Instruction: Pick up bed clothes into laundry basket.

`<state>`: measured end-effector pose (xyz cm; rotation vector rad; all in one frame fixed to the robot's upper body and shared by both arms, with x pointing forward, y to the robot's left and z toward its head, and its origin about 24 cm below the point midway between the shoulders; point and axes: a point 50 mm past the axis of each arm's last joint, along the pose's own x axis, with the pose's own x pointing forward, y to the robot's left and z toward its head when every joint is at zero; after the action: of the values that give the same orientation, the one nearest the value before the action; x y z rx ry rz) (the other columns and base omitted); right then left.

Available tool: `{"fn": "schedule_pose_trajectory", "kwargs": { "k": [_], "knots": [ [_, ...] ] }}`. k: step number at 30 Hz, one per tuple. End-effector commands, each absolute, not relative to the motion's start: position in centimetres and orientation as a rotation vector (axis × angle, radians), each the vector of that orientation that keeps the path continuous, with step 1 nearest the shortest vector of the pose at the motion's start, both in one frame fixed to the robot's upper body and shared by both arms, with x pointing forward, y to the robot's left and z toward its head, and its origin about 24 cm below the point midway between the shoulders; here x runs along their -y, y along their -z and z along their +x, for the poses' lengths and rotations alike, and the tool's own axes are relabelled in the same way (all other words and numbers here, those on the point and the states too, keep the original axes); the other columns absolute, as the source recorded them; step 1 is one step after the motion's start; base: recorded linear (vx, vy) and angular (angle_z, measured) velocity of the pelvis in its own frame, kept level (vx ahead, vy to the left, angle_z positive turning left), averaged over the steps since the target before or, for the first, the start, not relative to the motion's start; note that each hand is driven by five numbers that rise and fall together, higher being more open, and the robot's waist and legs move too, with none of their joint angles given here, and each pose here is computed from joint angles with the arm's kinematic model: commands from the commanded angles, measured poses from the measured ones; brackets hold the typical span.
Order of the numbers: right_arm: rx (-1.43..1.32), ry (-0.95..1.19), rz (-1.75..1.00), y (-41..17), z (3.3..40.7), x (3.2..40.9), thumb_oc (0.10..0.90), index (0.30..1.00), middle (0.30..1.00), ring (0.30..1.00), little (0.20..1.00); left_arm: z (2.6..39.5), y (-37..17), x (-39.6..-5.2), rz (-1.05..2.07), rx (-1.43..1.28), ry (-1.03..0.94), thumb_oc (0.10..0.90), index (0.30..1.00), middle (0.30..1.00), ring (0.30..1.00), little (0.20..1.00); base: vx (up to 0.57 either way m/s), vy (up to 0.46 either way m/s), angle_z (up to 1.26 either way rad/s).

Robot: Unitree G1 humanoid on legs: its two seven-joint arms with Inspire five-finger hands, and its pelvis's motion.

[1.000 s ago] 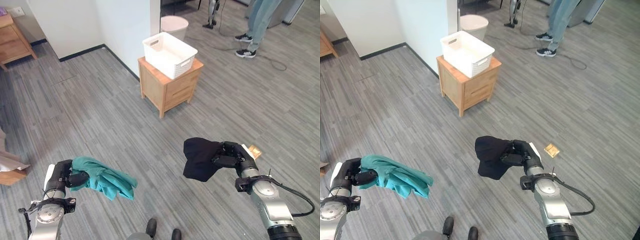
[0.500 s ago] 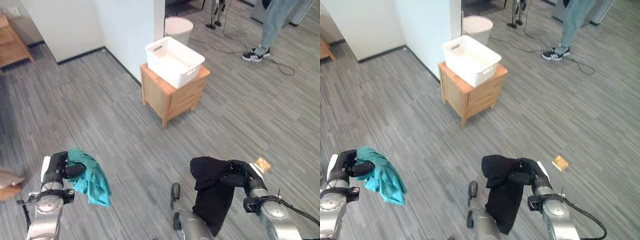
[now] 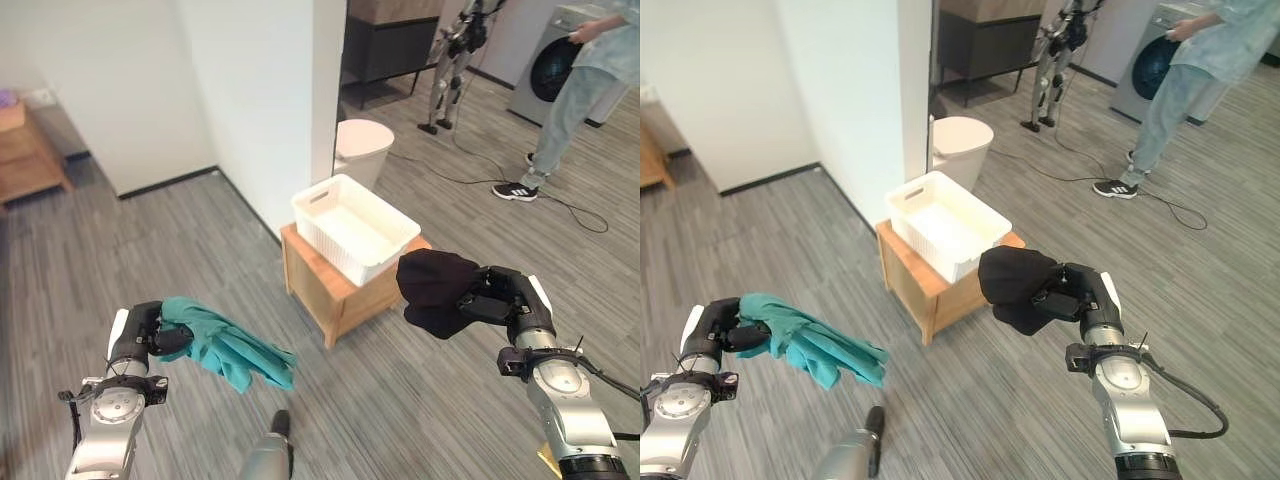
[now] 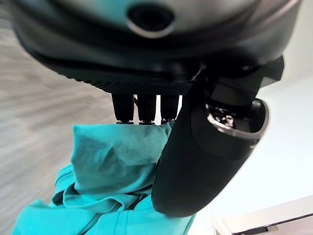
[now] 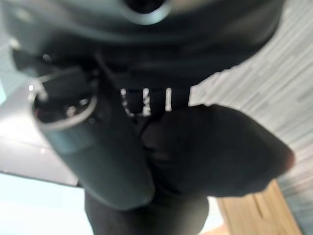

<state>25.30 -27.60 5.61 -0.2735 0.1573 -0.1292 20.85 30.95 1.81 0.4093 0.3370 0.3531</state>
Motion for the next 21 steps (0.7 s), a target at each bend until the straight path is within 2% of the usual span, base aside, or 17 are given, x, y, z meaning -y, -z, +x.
{"fn": "schedule_pose_trajectory", "kwargs": {
  "k": [1, 10, 15, 21],
  "knots": [
    [0.210, 0.089, -0.303, -13.5, 28.4, 26.3, 0.400, 0.300, 0.300, 0.300, 0.300, 22.9, -10.6, -33.4, 0.532, 0.046, -0.471, 0.400, 0.300, 0.300, 0.300, 0.300, 0.31, 0.143, -0.99],
    [0.262, 0.068, -0.355, -15.1, 29.4, 25.2, 0.400, 0.300, 0.300, 0.300, 0.300, 24.1, -13.3, -32.9, 0.573, 0.150, -0.462, 0.400, 0.300, 0.300, 0.300, 0.300, 0.20, 0.210, -0.49],
    [0.276, 0.129, -0.430, -16.5, 29.7, 26.6, 0.400, 0.300, 0.300, 0.300, 0.300, 24.8, -14.3, -31.8, 0.594, 0.195, -0.395, 0.400, 0.300, 0.300, 0.300, 0.300, 0.17, 0.093, 0.06],
    [0.417, 0.185, -0.577, -22.6, 30.6, 28.2, 0.400, 0.300, 0.300, 0.300, 0.300, 24.8, -13.4, -31.0, 0.566, 0.176, -0.342, 0.400, 0.300, 0.300, 0.300, 0.300, 0.12, -0.041, 0.34]
  ]
}}
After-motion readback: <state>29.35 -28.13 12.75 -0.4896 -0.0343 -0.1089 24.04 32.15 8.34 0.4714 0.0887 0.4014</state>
